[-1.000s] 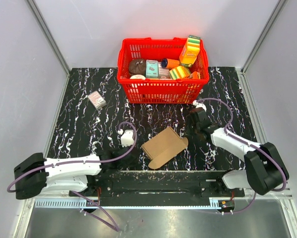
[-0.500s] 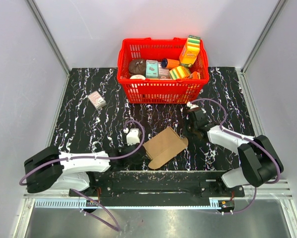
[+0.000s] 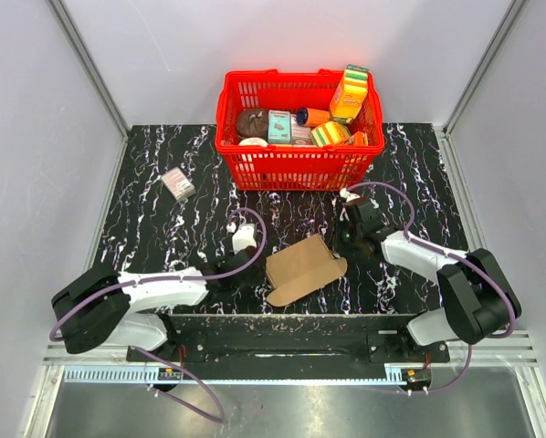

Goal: Fold the paper box

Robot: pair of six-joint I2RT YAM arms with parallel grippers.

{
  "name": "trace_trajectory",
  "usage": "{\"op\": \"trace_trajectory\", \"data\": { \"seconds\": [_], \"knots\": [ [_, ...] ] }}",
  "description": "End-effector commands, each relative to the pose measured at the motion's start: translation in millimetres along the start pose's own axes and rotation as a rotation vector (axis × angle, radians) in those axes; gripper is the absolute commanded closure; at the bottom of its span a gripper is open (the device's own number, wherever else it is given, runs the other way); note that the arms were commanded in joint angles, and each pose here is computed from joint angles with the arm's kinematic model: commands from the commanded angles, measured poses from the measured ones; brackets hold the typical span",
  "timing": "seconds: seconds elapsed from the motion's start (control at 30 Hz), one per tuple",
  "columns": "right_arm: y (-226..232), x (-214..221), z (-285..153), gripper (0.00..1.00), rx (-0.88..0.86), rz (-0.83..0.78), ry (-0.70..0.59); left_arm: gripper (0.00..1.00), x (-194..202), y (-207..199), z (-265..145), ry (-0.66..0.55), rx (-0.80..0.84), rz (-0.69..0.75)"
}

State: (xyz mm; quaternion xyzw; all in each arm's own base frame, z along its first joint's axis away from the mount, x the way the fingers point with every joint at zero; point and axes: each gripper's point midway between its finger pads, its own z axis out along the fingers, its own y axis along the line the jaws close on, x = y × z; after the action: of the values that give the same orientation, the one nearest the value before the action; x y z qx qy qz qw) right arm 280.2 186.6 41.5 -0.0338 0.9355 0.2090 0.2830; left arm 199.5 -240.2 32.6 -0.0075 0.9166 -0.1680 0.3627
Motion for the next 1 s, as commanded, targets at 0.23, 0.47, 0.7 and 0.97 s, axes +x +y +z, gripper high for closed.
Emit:
{"op": "trace_trajectory", "data": {
  "seconds": [0.23, 0.47, 0.7, 0.97],
  "knots": [
    [15.4, -6.4, -2.4, 0.96, -0.082, 0.005, -0.03, 1.0, -51.1, -21.1, 18.8, -0.064, 0.038, 0.014],
    [17.5, -7.6, -2.5, 0.95, -0.093, 0.011, -0.033, 1.0, -74.1, -16.5, 34.1, -0.077, 0.01, 0.041],
    [17.9, -7.8, -2.9, 0.89, -0.095, 0.01, -0.034, 1.0, -96.2, -7.0, 52.7, -0.078, -0.044, 0.078],
    [-9.6, -22.7, -22.0, 0.75, 0.074, 0.028, -0.136, 0.96, -105.8, 27.9, 51.6, -0.08, -0.132, 0.031]
  ]
}}
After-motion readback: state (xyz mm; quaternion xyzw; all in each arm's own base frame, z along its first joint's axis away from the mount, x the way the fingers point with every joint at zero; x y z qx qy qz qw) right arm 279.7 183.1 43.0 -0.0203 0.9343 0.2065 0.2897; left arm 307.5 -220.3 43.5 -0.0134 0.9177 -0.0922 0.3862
